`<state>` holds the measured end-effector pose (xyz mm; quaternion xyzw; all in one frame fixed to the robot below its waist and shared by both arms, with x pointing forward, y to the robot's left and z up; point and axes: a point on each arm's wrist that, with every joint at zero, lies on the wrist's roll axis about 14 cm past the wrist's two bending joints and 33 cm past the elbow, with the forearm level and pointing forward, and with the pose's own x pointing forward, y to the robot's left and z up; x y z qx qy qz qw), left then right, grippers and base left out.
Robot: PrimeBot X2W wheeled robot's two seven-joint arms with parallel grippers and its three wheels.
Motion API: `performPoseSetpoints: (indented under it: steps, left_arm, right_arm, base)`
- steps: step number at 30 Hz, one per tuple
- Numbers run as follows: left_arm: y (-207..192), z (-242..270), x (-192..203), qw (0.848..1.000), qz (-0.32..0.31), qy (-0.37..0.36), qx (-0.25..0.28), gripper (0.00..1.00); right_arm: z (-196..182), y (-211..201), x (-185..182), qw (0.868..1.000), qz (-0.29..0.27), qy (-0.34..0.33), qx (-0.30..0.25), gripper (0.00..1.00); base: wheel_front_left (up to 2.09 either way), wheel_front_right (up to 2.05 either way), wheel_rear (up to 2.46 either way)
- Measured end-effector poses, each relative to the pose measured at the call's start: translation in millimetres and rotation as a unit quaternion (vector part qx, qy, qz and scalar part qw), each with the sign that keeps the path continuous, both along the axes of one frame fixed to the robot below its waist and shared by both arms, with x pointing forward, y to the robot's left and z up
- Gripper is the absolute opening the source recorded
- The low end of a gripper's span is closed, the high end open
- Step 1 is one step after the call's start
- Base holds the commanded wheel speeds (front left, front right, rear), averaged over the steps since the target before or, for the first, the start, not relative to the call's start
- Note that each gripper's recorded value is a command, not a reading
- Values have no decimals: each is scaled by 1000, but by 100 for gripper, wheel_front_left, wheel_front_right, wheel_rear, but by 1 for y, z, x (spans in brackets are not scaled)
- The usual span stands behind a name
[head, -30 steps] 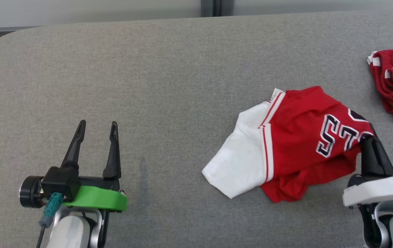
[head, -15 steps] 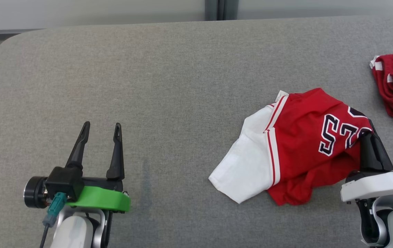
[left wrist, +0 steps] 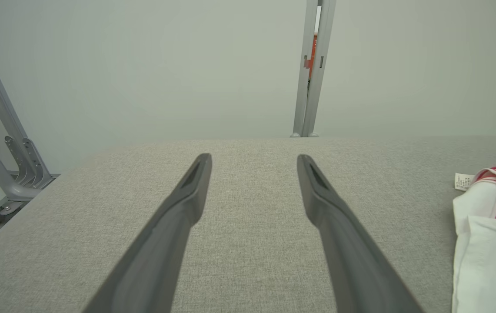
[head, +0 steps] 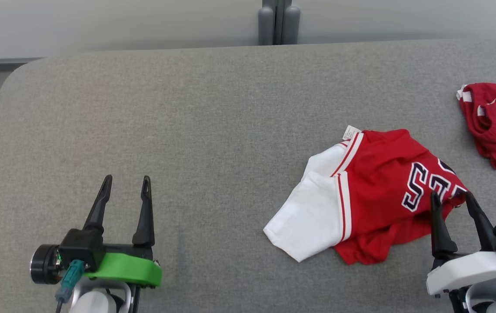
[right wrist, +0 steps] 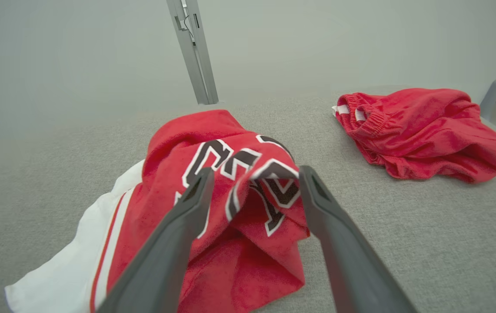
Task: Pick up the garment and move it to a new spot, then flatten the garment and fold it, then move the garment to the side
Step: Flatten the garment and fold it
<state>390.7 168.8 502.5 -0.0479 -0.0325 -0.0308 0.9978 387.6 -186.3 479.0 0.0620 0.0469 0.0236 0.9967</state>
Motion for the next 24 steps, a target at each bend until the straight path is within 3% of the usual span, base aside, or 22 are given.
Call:
performPoseSetpoints:
  steps: [6,15,24]
  left_arm:
    - [0,0,-13,1000,-2,2,3,100]
    - [-7,3,-23,1000,-14,-2,11,100]
    - [-8,3,-26,1000,-15,0,12,100]
  right_arm:
    - [17,10,-21,1000,18,-18,-8,100]
    - [64,21,-23,995,36,-92,-11,100]
    - [66,23,-23,995,39,-95,-12,100]
  base:
    - [0,0,0]
    - [0,0,0]
    - [0,0,0]
